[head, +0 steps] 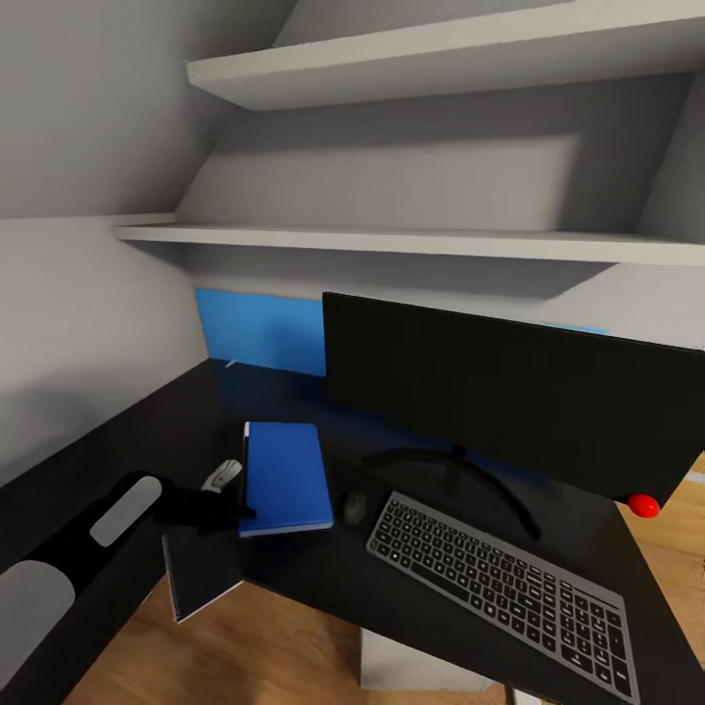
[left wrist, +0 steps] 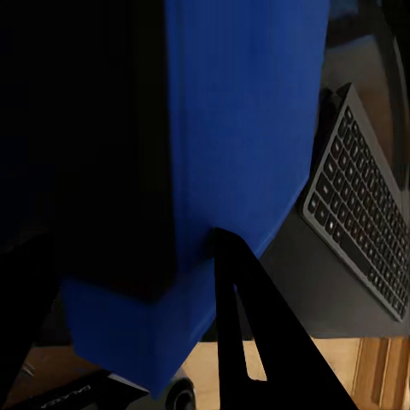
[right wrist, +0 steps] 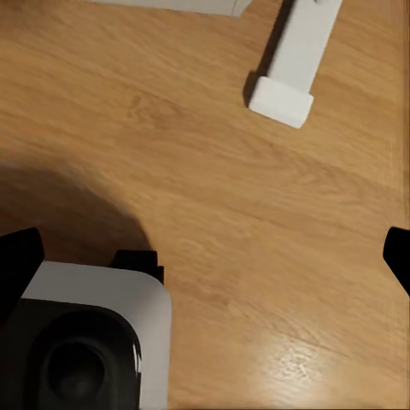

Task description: In the bedroom, organize the workspace by keeping the computer under the desk, ensuring the monitor is on the desk, placing the keyboard on the desk next to the monitor, placing the mouse on the desk next to the keyboard, moving the folder from the swivel chair onto the desk next to the mouse, stacking the notebook on top of the folder with the pen on top of the notebook, and positioning the swivel chair next to the desk.

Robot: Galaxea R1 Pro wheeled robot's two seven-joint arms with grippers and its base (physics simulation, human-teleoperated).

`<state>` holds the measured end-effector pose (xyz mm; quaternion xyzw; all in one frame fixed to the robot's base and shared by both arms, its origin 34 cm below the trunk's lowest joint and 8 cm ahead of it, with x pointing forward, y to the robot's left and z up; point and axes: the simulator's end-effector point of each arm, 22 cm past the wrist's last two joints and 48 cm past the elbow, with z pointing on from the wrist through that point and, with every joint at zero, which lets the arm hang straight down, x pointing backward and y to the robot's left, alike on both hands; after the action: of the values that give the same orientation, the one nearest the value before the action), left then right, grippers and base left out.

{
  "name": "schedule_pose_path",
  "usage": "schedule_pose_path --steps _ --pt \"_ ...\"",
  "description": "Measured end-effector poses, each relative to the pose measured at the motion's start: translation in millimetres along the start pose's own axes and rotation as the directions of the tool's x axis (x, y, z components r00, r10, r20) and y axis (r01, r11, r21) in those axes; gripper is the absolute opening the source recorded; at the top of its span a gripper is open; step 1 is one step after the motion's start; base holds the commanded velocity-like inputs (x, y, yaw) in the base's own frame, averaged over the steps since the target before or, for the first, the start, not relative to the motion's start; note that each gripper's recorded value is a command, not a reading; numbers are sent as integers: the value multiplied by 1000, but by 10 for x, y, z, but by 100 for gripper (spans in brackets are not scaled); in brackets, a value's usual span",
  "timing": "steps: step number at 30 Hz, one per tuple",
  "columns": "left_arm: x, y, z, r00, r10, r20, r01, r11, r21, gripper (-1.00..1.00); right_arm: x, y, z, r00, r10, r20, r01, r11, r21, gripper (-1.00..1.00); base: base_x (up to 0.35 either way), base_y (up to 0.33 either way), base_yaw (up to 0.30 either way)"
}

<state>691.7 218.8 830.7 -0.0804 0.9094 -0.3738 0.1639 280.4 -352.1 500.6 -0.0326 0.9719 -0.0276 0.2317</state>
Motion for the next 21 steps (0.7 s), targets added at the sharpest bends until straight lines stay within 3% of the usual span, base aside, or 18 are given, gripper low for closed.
schedule_pose_path --steps 6,8,10,13,14,16,21 --pt "29 59 14 1000 -4 4 4 1000 -10 -100 -2 -20 -4 1000 -2 3 2 1000 2 100 150 41 -30" --pt "33 140 37 999 -12 35 13 1000 -13 -100 -84 5 -24 999 -3 54 3 1000 -12 100 31 9 -4" --pt "46 182 48 999 -16 47 17 1000 -16 -100 -102 76 -23 998 0 61 2 999 -36 100 15 4 -2" --pt "56 204 58 998 -21 53 22 1000 -16 -100 92 137 -8 999 14 -38 -16 998 -54 100 7 2 -1" --pt "60 215 61 998 -22 56 23 1000 -17 -100 315 187 -18 987 25 -156 -36 997 -66 100 3 1 0" --pt "56 209 63 998 -24 59 24 1000 -14 -100 434 244 -31 972 33 -234 -53 996 -77 100 1 0 0" --pt "50 191 67 998 -24 60 25 1000 -9 -100 457 269 -34 967 36 -253 -59 995 -82 100 0 0 0"
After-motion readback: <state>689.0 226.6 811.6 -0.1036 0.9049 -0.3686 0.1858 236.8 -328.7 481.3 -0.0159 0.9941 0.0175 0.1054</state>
